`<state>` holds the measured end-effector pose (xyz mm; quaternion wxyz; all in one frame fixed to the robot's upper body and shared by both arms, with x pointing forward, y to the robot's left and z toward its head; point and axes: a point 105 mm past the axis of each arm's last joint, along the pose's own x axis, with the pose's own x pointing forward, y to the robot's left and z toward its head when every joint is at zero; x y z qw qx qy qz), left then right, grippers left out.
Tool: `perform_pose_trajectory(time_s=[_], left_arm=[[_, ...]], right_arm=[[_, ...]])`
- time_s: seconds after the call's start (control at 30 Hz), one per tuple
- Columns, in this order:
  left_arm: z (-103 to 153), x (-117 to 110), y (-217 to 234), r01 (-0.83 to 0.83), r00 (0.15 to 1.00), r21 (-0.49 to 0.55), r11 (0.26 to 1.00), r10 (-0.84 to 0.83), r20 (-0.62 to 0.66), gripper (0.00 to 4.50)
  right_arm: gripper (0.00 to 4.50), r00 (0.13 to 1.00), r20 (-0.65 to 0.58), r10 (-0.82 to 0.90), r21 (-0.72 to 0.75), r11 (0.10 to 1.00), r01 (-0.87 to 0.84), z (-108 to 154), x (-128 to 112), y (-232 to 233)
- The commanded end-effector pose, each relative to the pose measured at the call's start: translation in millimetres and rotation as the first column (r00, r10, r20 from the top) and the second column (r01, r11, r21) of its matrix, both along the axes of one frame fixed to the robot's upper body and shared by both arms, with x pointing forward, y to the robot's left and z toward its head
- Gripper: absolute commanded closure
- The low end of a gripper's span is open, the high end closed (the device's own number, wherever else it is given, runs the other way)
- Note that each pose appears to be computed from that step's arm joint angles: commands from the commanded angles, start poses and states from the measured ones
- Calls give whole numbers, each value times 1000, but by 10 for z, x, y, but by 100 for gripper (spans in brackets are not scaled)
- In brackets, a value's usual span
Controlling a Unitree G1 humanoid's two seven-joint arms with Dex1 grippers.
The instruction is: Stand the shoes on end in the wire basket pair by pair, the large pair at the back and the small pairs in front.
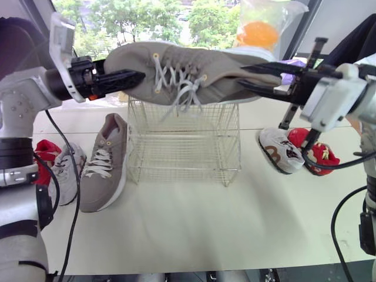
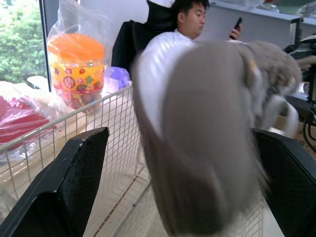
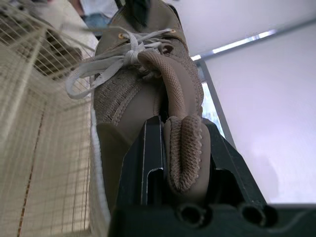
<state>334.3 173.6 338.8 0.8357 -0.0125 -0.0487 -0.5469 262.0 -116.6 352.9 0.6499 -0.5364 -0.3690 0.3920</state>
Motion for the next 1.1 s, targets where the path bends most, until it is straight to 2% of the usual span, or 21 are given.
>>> perform_pose_trajectory(time_s=[0.03,0.1,0.13,0.17,0.23,0.37,0.4,0.43,0.53,0.6,0.7,0.8,0.87,0.97,1.1], left_arm=[[112,-84,18,7,999,15,1000,-8,46,0],[62,-104,-9,22,999,32,999,-23,34,0],[39,-114,-22,29,999,37,999,-30,26,52],[15,-131,-35,39,999,42,998,-40,20,79],[2,-135,-46,39,999,30,999,-39,14,180],[23,-140,-57,41,999,-47,998,-42,-18,367],[29,-140,-60,39,999,-70,997,-41,-29,387],[35,-140,-61,36,998,-94,995,-40,-40,388],[66,-132,-45,21,996,-187,982,-36,-80,388],[94,-130,-23,7,995,-244,970,-30,-94,388],[125,-146,-9,-3,993,-311,950,-33,-109,388],[114,-188,-60,3,991,-351,936,-49,-122,388],[114,-222,-111,14,990,-373,928,-66,-125,388],[88,-273,-222,37,984,-406,913,-103,-142,388],[48,-302,-296,37,979,-428,903,-119,-167,388]], right_arm=[[398,994,95,52,24,998,-54,181,-151,64],[398,994,104,46,33,998,-49,212,-138,66],[403,993,110,43,35,998,-47,227,-131,66],[403,993,114,38,37,998,-43,242,-125,63],[403,994,102,25,44,999,-30,257,-106,50],[233,998,-68,-3,125,992,11,274,-22,-19],[170,992,-124,-1,156,988,20,282,-12,-37],[129,986,-170,1,187,982,31,296,-5,-53],[0,902,-428,53,327,940,100,289,24,-177],[0,800,-587,123,395,907,150,208,15,-292],[0,610,-739,286,511,828,230,87,-9,-475],[0,414,-775,477,607,744,279,-117,-38,-526],[0,324,-760,563,647,703,296,-242,-44,-457],[0,290,-721,629,693,649,314,-380,103,-213],[0,284,-651,704,759,591,275,-294,246,32]])
